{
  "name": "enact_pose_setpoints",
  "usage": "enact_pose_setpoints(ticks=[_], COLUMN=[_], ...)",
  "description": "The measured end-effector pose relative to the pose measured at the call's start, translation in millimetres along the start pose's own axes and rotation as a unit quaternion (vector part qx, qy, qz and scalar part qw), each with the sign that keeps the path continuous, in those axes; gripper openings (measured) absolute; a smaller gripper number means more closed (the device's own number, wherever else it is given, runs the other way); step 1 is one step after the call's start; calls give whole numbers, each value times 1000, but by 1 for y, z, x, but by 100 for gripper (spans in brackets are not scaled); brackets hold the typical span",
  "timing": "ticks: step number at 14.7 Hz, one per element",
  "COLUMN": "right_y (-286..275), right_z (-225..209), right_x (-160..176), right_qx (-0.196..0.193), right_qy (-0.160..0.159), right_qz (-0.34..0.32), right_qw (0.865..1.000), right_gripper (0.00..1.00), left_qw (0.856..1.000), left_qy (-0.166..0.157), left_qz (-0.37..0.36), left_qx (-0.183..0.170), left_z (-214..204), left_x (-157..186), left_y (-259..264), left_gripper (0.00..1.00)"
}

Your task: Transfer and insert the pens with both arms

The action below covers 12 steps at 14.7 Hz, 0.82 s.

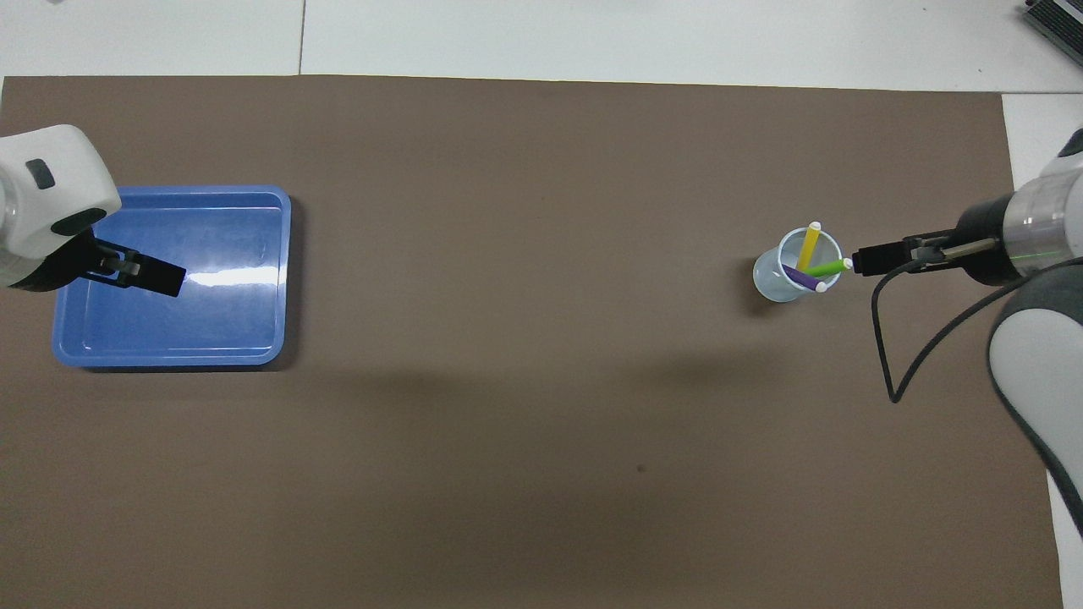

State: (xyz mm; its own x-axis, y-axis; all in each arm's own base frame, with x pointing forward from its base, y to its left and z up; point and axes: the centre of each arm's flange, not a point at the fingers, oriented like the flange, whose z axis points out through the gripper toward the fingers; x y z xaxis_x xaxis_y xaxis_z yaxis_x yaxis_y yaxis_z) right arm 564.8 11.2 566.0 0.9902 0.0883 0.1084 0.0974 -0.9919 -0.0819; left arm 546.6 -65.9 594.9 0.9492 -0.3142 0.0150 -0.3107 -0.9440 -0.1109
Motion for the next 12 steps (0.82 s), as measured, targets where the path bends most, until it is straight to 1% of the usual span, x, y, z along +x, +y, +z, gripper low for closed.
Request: enact_pose_setpoints(ticks=[1, 3, 5, 7, 10, 12], right_y=[0, -3, -7, -12, -25, -28], right_z=[-10, -30, -47, -60, -64, -68], right_x=[-2, -4, -3, 3, 7, 5], right_qx=[-3, -16, -19, -24, -34, -34], right_qy=[-12, -28, -43, -57, -69, -74], right_qz=[21, 40, 56, 64, 58, 56], right_qw=[1000, 999, 997, 996, 995, 995], right_gripper=[100, 100, 100, 100, 100, 100], left_qw=[1000, 1000, 1000, 999, 999, 998], left_qy=[-1, -3, -18, -26, -10, -4], left_qz=[1, 2, -4, -28, -47, -53], left_qx=[3, 4, -1, -4, 8, 11], left_z=[-7, -11, -9, -20, -53, -61], left_x=[-5, -8, -12, -21, -42, -48], left_y=[4, 6, 7, 11, 8, 5], left_gripper=[100, 100, 100, 100, 100, 100])
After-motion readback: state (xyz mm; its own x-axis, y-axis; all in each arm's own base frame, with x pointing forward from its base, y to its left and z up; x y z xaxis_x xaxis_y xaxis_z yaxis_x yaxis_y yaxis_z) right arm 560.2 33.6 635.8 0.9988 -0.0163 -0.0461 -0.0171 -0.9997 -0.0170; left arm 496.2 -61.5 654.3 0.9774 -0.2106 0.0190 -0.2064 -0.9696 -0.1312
